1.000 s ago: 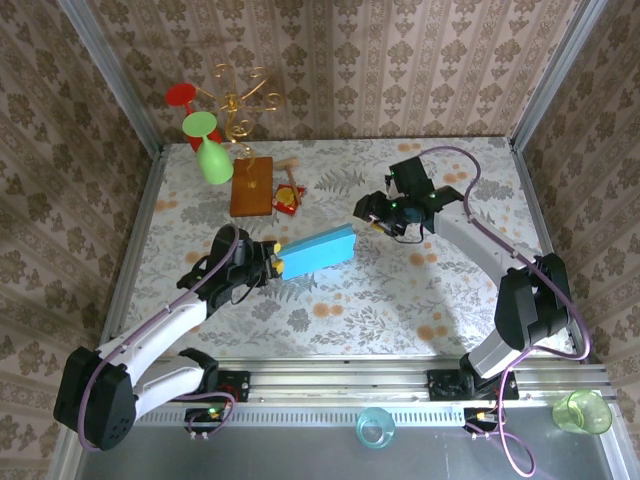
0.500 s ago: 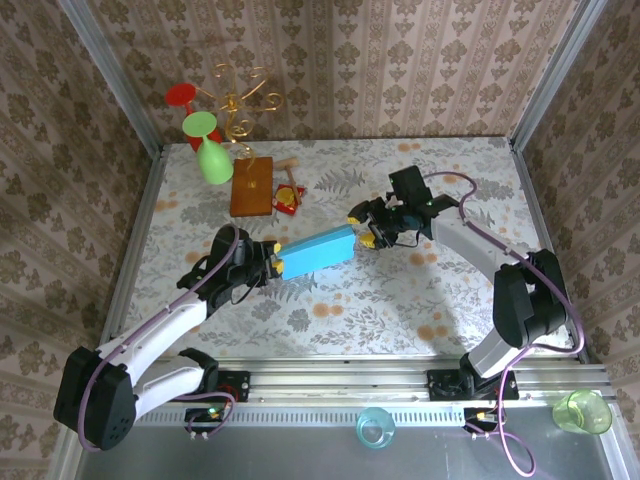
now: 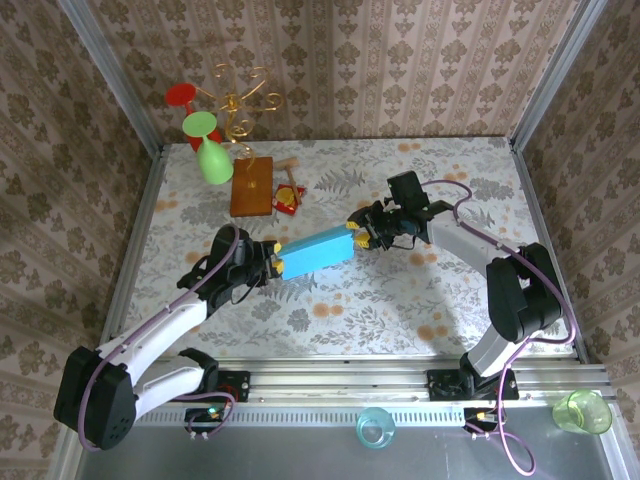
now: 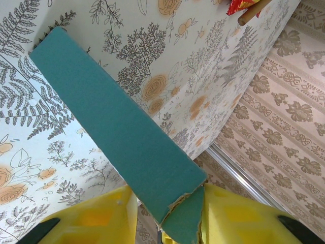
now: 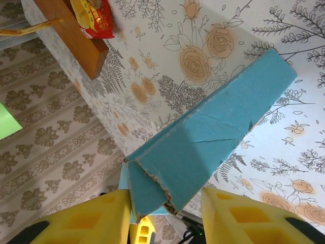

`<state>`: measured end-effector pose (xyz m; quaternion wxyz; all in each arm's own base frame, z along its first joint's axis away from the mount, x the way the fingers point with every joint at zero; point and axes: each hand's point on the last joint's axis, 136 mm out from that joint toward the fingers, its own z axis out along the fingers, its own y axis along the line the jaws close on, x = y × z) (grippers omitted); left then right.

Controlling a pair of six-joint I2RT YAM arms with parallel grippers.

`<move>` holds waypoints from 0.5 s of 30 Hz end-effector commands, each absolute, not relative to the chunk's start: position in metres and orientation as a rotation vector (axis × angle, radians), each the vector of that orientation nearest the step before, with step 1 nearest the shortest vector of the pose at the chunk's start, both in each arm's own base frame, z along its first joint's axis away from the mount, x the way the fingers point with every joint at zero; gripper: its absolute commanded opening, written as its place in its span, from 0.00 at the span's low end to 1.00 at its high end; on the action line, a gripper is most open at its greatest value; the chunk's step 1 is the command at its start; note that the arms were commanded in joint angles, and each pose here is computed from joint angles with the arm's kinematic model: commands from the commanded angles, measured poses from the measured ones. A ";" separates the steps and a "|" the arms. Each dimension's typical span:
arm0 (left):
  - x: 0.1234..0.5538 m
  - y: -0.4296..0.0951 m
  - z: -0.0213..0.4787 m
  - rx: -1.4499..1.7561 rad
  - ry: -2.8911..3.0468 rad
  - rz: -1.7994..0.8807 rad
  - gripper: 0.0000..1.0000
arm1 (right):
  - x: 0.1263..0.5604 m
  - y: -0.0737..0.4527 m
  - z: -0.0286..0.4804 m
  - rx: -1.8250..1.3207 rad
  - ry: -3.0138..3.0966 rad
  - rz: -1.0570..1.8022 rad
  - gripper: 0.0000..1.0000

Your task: Fold the paper box

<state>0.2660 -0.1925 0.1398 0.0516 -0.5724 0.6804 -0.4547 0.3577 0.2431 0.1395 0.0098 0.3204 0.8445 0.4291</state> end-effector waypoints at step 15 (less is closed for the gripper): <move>0.253 -0.172 0.163 -1.559 2.154 -1.340 0.49 | 0.356 0.242 0.132 1.055 2.640 1.338 0.35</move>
